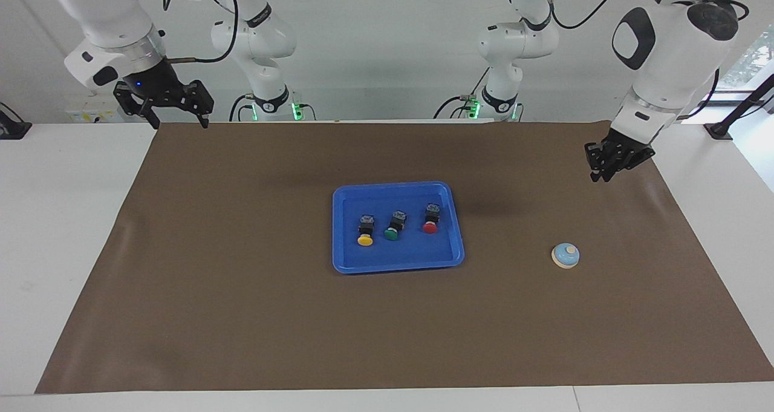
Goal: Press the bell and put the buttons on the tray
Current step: 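Withdraw the right gripper while the left gripper reaches the bell, then press down on the white bell with the left gripper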
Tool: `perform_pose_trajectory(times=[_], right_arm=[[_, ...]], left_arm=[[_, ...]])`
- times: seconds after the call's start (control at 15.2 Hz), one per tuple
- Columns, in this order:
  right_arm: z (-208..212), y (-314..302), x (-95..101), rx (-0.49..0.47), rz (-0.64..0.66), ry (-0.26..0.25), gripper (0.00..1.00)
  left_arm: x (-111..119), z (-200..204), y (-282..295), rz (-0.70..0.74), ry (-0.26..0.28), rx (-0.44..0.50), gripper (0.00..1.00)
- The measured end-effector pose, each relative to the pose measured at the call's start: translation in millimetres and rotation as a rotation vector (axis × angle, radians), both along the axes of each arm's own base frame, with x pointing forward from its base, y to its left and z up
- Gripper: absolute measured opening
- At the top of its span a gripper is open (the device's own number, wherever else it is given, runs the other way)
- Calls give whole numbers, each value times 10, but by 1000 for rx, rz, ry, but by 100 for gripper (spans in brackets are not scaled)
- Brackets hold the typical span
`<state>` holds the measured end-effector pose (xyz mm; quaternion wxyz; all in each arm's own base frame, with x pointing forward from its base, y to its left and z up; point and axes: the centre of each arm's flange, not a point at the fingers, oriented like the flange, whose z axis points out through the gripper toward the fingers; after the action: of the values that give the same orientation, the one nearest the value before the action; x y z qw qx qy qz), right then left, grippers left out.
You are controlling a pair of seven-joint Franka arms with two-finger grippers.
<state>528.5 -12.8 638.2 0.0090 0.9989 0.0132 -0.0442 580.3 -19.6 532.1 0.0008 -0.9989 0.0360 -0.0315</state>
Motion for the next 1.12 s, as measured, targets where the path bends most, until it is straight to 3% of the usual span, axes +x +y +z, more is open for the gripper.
perform_pose_trajectory(times=[0.07, 0.39, 1.12], right_arm=[[0, 9, 0, 7, -3, 0, 100], [5, 46, 0, 19, -14, -2, 100], [6, 74, -2, 19, -9, -2, 100]], left_arm=[[110, -167, 0, 4, -7, -2, 2], [582, -1113, 57, 22, -5, -7, 1], [658, -1719, 92, 34, 26, -8, 1]])
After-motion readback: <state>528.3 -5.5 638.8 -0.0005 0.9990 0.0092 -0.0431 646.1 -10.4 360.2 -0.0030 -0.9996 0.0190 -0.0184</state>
